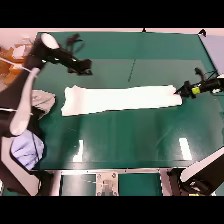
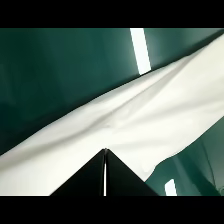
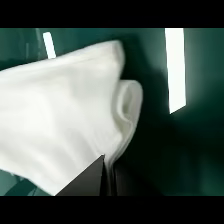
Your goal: Fold the shirts.
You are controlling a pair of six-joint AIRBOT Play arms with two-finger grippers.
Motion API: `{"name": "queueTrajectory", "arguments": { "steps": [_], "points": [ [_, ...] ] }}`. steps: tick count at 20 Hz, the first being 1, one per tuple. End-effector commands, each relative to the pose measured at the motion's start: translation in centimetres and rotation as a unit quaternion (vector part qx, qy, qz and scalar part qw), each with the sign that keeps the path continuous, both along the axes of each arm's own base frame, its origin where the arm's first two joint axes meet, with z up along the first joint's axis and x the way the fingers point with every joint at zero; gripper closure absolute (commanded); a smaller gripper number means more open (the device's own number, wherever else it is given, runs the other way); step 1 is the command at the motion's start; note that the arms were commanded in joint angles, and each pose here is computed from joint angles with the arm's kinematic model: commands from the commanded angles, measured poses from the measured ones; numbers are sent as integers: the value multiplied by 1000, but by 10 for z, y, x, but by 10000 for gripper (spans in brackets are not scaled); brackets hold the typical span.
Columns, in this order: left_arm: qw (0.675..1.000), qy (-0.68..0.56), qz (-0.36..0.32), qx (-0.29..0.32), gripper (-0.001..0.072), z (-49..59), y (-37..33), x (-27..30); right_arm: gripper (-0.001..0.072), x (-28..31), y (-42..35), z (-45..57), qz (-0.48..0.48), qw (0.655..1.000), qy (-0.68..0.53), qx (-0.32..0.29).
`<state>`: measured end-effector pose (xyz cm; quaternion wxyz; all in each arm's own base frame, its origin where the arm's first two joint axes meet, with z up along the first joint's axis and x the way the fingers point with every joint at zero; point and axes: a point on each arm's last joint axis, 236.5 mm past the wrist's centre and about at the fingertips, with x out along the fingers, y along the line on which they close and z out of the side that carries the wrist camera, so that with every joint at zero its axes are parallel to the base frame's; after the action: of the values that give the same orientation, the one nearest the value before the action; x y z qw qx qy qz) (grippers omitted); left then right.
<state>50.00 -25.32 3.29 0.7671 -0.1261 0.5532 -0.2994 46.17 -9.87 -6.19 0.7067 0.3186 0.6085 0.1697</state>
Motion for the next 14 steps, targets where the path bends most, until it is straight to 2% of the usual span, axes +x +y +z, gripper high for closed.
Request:
{"name": "queueTrajectory", "arguments": {
  "steps": [1,4,6,10,14],
  "points": [
    [999,-7,-36,-31,681,-43,-100,-15,700,-11,11,64,21,1000,-22,5],
    [996,-6,-42,-74,681,-83,-184,-38,699,-23,25,124,33,998,-58,5],
    [995,-3,-36,-95,681,-96,-216,-50,700,-28,37,164,39,994,-100,8],
    [992,20,-37,-119,681,-107,-249,-74,699,-43,68,239,58,981,-182,31],
    [988,30,-25,-146,680,-106,-270,-83,699,-48,75,254,63,977,-200,28]
  ]
}}
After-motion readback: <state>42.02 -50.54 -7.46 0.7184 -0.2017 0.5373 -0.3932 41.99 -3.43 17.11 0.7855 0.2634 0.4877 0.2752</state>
